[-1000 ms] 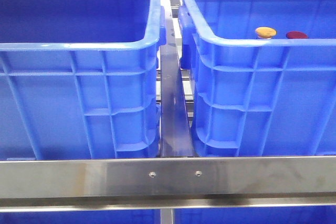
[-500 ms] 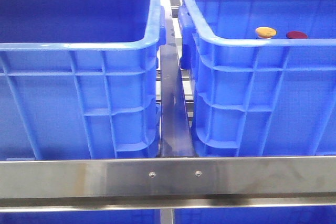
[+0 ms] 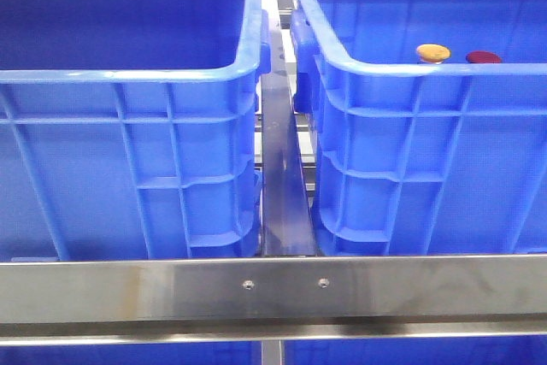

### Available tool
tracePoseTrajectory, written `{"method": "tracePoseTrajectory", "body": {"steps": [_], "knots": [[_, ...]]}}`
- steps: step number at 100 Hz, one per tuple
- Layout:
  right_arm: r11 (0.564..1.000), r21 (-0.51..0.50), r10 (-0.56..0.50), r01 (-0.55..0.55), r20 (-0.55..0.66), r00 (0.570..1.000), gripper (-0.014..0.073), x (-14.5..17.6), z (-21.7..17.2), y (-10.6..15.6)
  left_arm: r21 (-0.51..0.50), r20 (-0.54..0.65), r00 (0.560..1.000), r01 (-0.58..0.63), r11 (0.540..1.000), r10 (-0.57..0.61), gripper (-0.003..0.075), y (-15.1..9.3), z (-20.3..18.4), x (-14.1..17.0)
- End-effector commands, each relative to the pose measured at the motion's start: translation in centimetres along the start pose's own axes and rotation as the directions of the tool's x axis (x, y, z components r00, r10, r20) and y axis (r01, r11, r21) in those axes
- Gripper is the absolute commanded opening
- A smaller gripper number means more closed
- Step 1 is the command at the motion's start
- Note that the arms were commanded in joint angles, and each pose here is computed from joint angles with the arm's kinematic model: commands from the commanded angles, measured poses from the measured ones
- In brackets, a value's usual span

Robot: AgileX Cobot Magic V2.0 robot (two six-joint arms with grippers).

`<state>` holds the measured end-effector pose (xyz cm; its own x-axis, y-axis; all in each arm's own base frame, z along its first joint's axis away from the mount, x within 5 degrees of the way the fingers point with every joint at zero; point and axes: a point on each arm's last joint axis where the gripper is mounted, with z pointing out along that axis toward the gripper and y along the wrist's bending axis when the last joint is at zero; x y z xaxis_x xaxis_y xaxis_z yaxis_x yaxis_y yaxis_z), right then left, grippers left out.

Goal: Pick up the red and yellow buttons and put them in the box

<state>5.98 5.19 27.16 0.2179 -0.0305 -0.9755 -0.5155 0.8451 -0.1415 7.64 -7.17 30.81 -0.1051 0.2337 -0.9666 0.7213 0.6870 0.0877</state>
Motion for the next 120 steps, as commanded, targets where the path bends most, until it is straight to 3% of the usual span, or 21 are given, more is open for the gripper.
{"method": "tracePoseTrajectory", "body": {"steps": [1, 22, 51, 89, 93, 120], "knots": [[1.000, -0.004, 0.029, -0.029, 0.051, 0.998, -0.0069, -1.0, 0.1, -0.1, -0.121, 0.131, 0.991, 0.009, 0.993, 0.007, -0.0020, 1.1, -0.7, -1.7], [1.000, -0.003, 0.029, -0.028, 0.050, 0.998, -0.0069, -1.0, 0.1, -0.1, -0.340, 0.160, 0.987, 0.076, 0.937, -0.022, -0.0020, 2.7, -1.9, 0.0], [1.000, -0.003, 0.029, -0.028, 0.050, 0.998, -0.0069, -1.0, 0.1, -0.1, -0.592, 0.262, 0.965, 0.143, 0.793, 0.021, -0.0020, 3.3, -3.9, 5.0], [1.000, -0.003, 0.029, -0.028, 0.050, 0.998, -0.0069, -1.0, 0.1, -0.1, -0.721, 0.288, 0.955, 0.170, 0.672, 0.068, -0.0020, 2.5, -3.9, 12.1], [1.000, -0.003, 0.029, -0.028, 0.050, 0.998, -0.0069, -1.0, 0.1, -0.1, -0.724, 0.239, 0.971, 0.160, 0.671, 0.026, -0.0020, 2.6, -3.8, 12.4], [1.000, -0.003, 0.031, -0.031, 0.053, 0.998, -0.0069, -1.1, 0.1, -0.1, -0.724, 0.223, 0.975, 0.158, 0.671, 0.011, -0.0020, 2.6, -3.7, 12.8]]}}
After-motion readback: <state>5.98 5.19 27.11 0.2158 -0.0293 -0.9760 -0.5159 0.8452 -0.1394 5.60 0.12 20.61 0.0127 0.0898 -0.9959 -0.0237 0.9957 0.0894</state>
